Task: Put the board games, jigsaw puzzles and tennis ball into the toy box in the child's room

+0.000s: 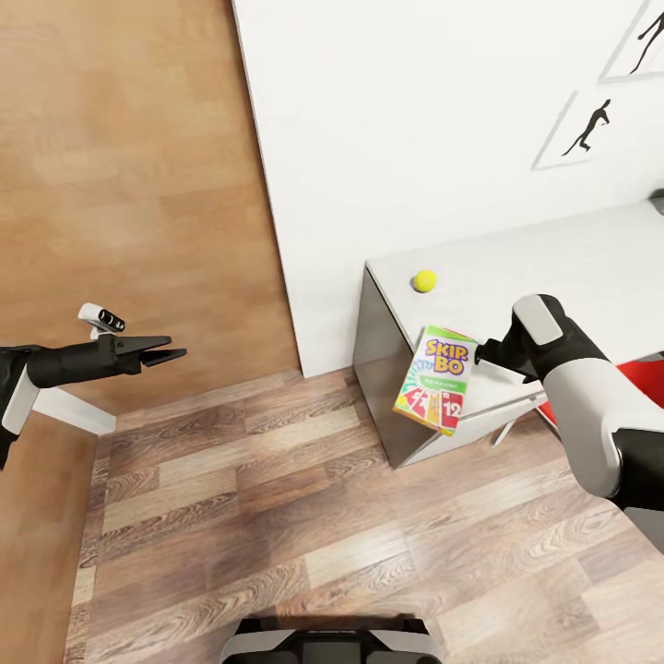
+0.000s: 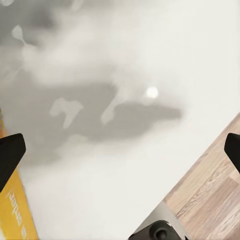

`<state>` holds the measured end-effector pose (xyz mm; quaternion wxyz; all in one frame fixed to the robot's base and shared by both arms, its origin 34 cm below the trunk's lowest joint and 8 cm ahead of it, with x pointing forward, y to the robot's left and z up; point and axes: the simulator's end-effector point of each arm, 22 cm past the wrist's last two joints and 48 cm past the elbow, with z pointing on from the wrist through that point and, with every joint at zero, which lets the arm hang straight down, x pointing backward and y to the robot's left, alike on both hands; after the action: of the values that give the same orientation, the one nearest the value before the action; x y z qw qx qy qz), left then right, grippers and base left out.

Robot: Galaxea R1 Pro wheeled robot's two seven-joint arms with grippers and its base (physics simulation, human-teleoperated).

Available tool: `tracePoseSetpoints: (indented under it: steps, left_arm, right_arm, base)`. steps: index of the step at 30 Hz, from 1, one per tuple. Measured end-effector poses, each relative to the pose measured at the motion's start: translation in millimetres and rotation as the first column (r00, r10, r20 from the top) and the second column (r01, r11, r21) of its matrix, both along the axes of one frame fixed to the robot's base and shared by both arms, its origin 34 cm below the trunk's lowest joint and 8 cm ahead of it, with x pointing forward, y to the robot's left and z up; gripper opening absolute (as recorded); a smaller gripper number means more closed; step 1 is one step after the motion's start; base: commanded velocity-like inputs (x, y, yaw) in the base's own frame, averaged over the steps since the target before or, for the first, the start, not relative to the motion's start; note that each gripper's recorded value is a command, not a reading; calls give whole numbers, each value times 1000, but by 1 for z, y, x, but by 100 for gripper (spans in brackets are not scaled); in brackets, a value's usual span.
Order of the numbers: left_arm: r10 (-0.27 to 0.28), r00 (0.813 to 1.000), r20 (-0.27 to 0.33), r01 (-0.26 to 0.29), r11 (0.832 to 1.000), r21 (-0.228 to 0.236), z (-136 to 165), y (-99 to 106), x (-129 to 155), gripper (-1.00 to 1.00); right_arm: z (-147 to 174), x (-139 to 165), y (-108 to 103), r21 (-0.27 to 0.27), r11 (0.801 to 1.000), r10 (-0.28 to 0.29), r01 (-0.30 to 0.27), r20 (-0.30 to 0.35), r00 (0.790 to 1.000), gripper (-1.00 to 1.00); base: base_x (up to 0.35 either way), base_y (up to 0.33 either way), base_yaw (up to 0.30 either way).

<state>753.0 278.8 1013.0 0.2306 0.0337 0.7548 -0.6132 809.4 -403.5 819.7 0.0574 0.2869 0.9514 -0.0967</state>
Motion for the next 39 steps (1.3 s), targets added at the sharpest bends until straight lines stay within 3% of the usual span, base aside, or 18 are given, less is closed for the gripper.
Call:
tracePoseSetpoints:
  steps: [10,20,24,29,33,35,39]
  left_arm:
    - [0,1000,1,0,1000,0,0,0,0,100]
    - [0,1000,0,0,1000,1,0,0,0,100]
    - [0,1000,0,0,1000,1,0,0,0,100]
    - [1,1000,0,-1,1000,2,0,0,0,100]
    - [1,1000,-1,-1,1000,2,-1,0,0,100]
    - [0,1000,-2,0,1000,3,-1,0,-1,100]
    - [-2,1000,-4,2,1000,5,-2,0,-1,100]
  right_arm:
    - [6,3,-11,-16,1000,-11,11,13,1000,100]
    - [49,34,-20,-39,999,34,-30,112,993,100]
    - [55,32,-38,-47,999,15,-9,122,992,100]
    - [68,33,-61,0,999,-52,53,171,984,100]
    - [95,40,-88,49,994,-111,101,261,959,100]
    - [112,45,-98,84,991,-130,108,326,937,100]
    - [131,29,-89,141,990,-91,31,448,889,100]
  base:
    - [0,0,0]
    - [0,0,0]
    - [0,0,0]
    - [0,0,0]
    - [0,0,0]
    - [0,0,0]
    - [0,0,0]
